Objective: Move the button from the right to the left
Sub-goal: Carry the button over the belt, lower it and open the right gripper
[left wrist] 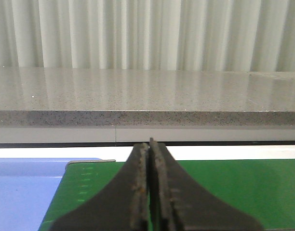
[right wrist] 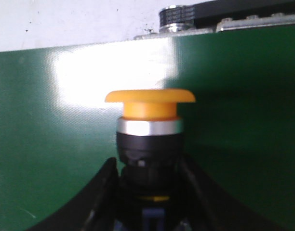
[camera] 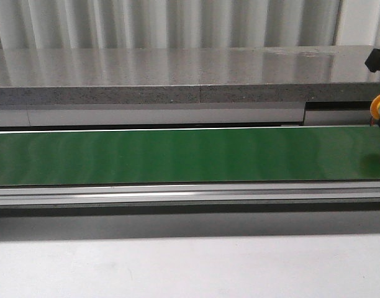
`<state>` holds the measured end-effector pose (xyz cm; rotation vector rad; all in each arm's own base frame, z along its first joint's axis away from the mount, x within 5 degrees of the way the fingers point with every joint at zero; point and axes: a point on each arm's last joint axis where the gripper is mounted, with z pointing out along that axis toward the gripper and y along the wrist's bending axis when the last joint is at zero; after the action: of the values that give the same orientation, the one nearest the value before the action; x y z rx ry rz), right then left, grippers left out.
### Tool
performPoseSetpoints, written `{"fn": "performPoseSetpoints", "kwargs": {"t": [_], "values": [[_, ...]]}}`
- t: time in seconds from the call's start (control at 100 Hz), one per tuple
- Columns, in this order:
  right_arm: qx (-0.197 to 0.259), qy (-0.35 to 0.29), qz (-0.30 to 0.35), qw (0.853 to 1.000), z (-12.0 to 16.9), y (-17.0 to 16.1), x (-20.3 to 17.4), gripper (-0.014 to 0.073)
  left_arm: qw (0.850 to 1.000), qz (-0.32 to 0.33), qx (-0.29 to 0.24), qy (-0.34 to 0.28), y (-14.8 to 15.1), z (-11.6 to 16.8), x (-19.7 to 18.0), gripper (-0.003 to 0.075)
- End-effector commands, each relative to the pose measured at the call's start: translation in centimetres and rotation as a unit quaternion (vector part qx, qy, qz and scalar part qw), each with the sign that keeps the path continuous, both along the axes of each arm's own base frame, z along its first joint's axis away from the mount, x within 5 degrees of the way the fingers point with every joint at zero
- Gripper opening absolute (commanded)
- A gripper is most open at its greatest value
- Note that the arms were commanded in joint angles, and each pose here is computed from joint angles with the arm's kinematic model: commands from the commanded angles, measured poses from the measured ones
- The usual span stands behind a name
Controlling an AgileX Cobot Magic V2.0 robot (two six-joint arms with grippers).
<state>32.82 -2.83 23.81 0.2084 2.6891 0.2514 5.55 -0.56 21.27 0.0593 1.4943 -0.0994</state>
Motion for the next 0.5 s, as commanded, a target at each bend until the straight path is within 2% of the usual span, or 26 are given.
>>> {"fn": "performPoseSetpoints", "kwargs": {"t": [0.0, 0.11, 0.16, 0.21, 0.36, 0.49], "values": [[0.001, -0.027, -0.002, 1.000, 1.1, 0.0, 0.3, 0.0260, 0.999, 0.000, -0.006, -0.045, 0.0, 0.1, -0.3, -0.0020], [0.003, -0.013, -0.002, 1.000, 0.2, -0.1, 0.6, 0.0265, 0.999, 0.000, -0.006, -0.045, 0.0, 0.1, -0.3, -0.0020], [0.004, -0.011, -0.001, 1.000, 0.1, -0.1, 0.7, 0.0298, 0.999, 0.000, -0.006, -0.045, 0.0, 0.1, -0.3, -0.0020], [0.004, -0.009, -0.001, 1.000, 0.1, -0.1, 0.6, 0.0367, 0.999, 0.000, -0.006, -0.045, 0.0, 0.1, -0.3, -0.0020], [0.006, -0.014, 0.000, 1.000, 0.6, 0.0, 0.7, 0.0672, 0.999, 0.000, -0.006, -0.045, 0.0, 0.1, -0.3, -0.0020], [0.003, -0.043, -0.003, 0.999, 2.1, 0.0, 0.3, 0.0636, 0.999, 0.000, -0.006, -0.045, 0.0, 0.1, -0.3, -0.0020]]}}
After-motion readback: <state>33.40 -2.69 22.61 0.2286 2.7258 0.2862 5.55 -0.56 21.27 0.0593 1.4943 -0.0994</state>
